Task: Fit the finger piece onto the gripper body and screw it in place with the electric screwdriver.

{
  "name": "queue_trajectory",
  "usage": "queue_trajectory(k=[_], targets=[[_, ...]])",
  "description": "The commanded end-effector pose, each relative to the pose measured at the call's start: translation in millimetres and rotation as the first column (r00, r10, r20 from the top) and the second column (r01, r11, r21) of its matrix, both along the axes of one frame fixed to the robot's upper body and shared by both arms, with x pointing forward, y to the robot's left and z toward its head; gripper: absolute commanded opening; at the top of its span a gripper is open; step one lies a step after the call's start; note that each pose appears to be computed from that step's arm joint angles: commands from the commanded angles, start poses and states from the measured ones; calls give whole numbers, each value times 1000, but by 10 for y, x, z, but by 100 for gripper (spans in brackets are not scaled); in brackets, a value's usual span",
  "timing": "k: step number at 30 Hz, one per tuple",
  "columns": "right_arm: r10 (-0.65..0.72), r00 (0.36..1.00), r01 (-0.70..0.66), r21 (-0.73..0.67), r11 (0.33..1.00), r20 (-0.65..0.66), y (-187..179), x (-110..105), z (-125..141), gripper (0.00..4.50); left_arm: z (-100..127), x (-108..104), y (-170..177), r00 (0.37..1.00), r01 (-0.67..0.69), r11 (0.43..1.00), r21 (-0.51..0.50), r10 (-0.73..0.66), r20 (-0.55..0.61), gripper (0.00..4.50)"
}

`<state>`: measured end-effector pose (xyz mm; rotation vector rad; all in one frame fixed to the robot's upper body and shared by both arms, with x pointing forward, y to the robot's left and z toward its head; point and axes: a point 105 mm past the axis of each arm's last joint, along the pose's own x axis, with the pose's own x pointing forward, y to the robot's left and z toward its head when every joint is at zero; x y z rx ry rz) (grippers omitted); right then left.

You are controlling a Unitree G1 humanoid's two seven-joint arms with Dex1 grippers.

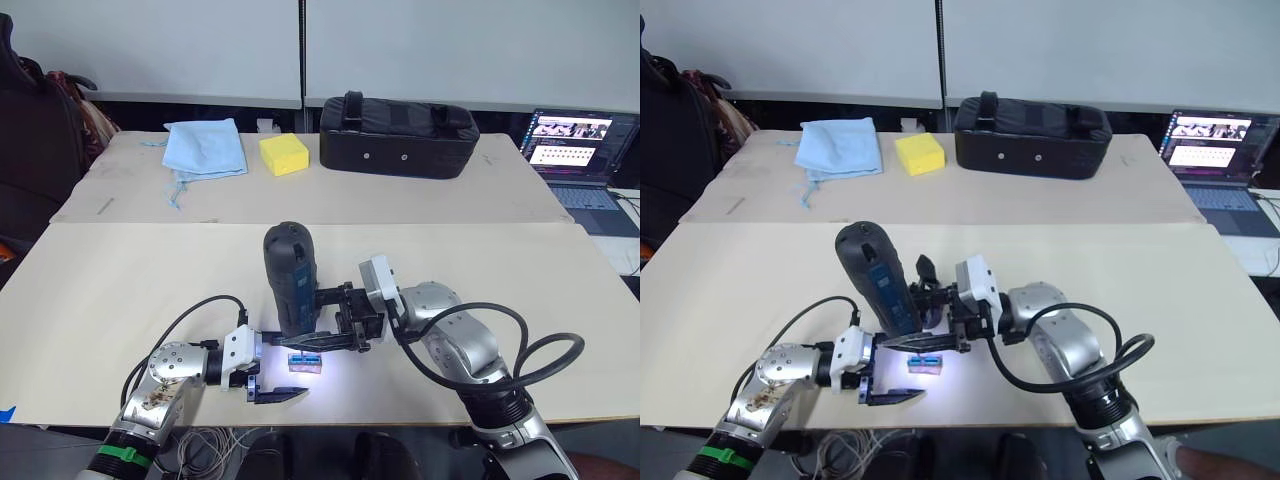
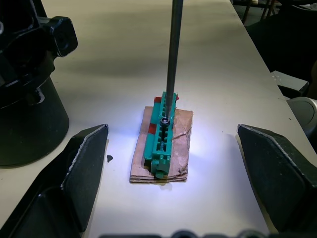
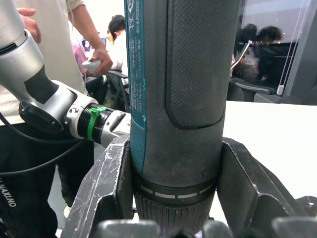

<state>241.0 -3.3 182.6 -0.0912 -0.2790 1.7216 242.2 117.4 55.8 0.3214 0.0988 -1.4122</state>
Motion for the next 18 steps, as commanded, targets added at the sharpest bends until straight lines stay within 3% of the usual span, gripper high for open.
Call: queue_trajectory(k=[1,18], targets=[[18,999,-21,48,999,52,14,-27,157,192,-189,-70,12,997,4,999,38,-2,-75,441],[28,999,-30,40,999,44,27,-18,143,192,-132,-84,-5,997,-2,999,39,5,-71,441]])
